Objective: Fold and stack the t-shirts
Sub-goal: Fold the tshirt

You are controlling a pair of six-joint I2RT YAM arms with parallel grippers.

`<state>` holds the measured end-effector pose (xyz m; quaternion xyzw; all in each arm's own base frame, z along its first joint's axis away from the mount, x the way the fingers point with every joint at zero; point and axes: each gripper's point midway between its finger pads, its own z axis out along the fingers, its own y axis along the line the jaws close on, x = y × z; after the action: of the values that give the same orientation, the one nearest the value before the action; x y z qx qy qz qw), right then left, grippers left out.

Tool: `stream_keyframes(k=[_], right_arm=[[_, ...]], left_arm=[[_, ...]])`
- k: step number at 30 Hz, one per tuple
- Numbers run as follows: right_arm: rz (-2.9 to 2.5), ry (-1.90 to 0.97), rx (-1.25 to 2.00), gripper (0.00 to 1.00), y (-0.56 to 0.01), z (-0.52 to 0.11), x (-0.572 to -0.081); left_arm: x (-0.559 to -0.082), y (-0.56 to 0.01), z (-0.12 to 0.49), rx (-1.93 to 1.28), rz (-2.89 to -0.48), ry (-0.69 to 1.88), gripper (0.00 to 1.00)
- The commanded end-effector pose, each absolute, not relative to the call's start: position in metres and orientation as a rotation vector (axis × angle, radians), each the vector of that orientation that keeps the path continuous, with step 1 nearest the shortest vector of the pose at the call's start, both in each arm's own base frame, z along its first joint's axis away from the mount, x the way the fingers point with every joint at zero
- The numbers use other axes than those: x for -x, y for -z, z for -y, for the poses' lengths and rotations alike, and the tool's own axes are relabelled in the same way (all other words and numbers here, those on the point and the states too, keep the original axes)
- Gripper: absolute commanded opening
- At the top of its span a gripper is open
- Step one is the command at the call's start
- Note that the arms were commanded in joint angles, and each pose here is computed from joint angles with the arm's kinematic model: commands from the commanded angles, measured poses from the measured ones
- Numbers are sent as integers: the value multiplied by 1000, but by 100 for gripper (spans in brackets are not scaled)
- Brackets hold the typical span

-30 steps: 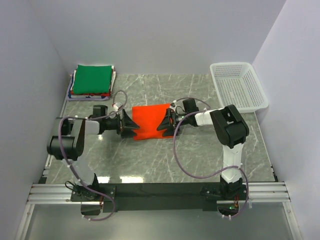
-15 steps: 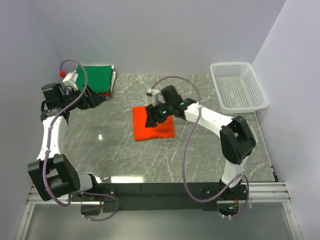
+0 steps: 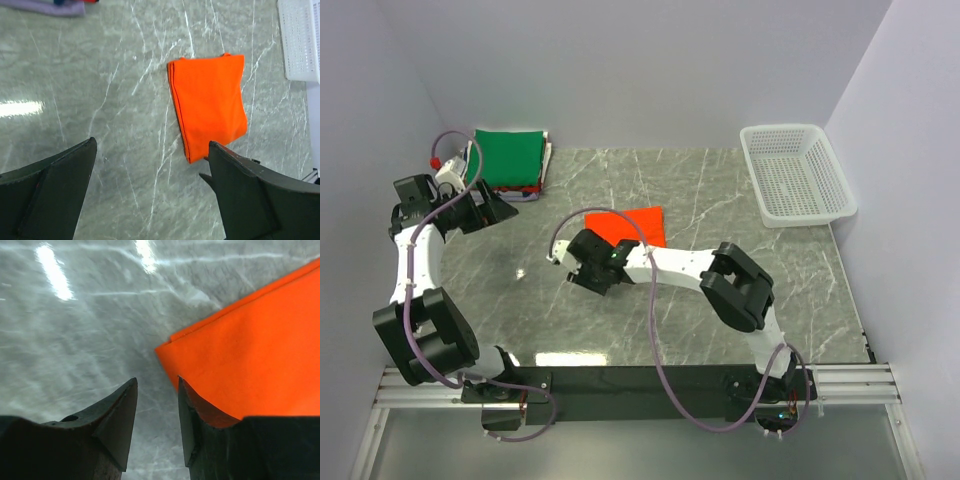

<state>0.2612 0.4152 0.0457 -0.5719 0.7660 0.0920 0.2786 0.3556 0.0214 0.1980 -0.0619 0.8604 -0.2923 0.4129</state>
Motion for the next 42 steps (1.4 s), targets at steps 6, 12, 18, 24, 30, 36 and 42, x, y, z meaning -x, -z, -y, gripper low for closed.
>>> stream_keyframes(k=[6,12,18,24,30,36,42], right_arm=[[-1970,-14,1526,45,-36,-408,-280],[-1959,-30,1586,42,-19,-407,-275],[-1945,-59,1639,31,-5,-404,-269],[-1927,-91,1596,0,-23,-412,-278],[-1917,-200,1510,0,-60,-423,-286],[-1936,-355,1378,0,-98,-429,-296],[-1939,-387,1346,0,-107,-432,-301]], left_arm=[[-347,-174,-16,141,-2187,721,99],[-336,-135,-3,223,-2252,751,99],[-327,-112,9,320,-2283,851,99],[-319,-105,19,304,-2310,867,99],[-310,-100,37,292,-2330,952,99],[-312,-90,64,385,-2324,1161,99],[-339,-91,97,451,-2273,1279,99]])
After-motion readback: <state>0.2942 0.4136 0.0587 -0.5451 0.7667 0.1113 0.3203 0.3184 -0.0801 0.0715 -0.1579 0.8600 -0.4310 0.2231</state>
